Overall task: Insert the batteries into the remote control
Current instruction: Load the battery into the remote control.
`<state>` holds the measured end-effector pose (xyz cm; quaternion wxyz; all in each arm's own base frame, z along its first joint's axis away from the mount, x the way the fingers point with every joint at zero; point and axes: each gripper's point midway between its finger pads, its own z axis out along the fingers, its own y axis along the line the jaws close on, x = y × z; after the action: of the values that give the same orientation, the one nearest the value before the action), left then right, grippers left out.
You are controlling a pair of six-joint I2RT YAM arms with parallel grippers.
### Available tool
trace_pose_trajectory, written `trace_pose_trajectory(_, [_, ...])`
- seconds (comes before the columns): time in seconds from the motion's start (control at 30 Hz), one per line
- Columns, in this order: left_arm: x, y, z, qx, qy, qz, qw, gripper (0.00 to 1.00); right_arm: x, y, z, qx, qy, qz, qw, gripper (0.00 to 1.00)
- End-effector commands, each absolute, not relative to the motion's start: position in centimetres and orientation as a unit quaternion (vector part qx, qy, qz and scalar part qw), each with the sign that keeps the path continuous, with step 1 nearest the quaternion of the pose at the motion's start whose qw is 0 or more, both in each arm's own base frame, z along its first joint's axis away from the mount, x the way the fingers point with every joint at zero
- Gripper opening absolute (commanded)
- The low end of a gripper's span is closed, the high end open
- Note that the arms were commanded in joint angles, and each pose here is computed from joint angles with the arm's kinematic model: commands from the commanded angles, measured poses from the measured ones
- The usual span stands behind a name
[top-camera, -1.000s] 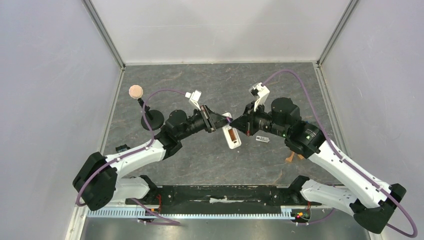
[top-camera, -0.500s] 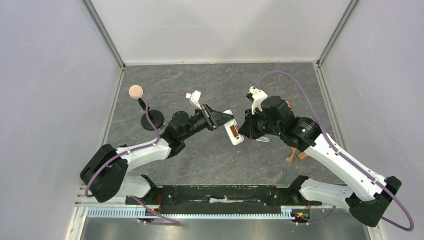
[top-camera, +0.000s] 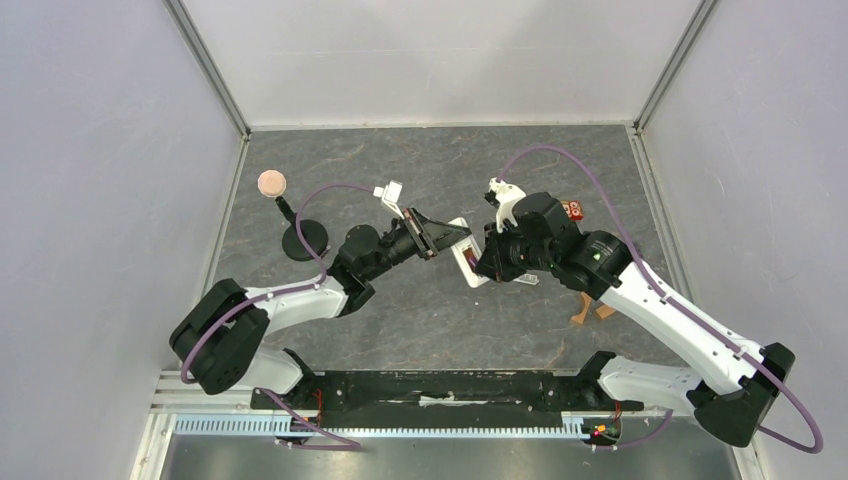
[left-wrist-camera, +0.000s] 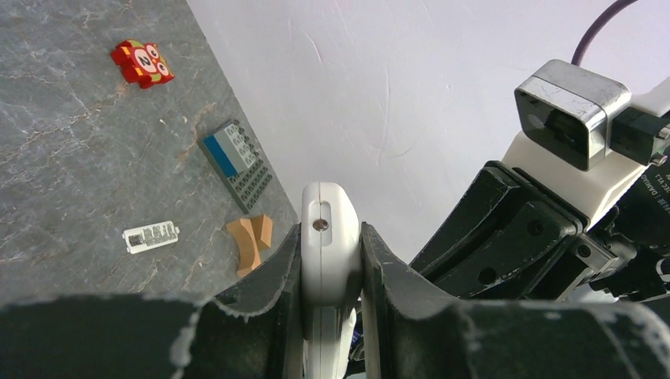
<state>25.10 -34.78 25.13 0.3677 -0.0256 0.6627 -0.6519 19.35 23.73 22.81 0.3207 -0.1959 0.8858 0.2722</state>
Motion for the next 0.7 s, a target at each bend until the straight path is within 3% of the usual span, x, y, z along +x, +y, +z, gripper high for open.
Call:
trace_pose_trajectory(0.0, [24.1,-34.8,28.1,-0.017,0.610,-0.697,0.376,0.02,19.6,24.7,24.5,-0.202,0.873,0.291,0.334,0.07])
trace_pose_trajectory(0.33, [22.4,-34.9,29.8,0.003,0.568,-0.731,0.378,0.02,19.6,25.2,25.5,-0.199,0.865,0.310,0.342,0.09])
trace_pose_trajectory(0.67, [23.1,-35.5,29.5,-0.034,0.587,-0.713,0.382,0.02,20.0,25.6,26.5,-0.200,0.852,0.321,0.362,0.09])
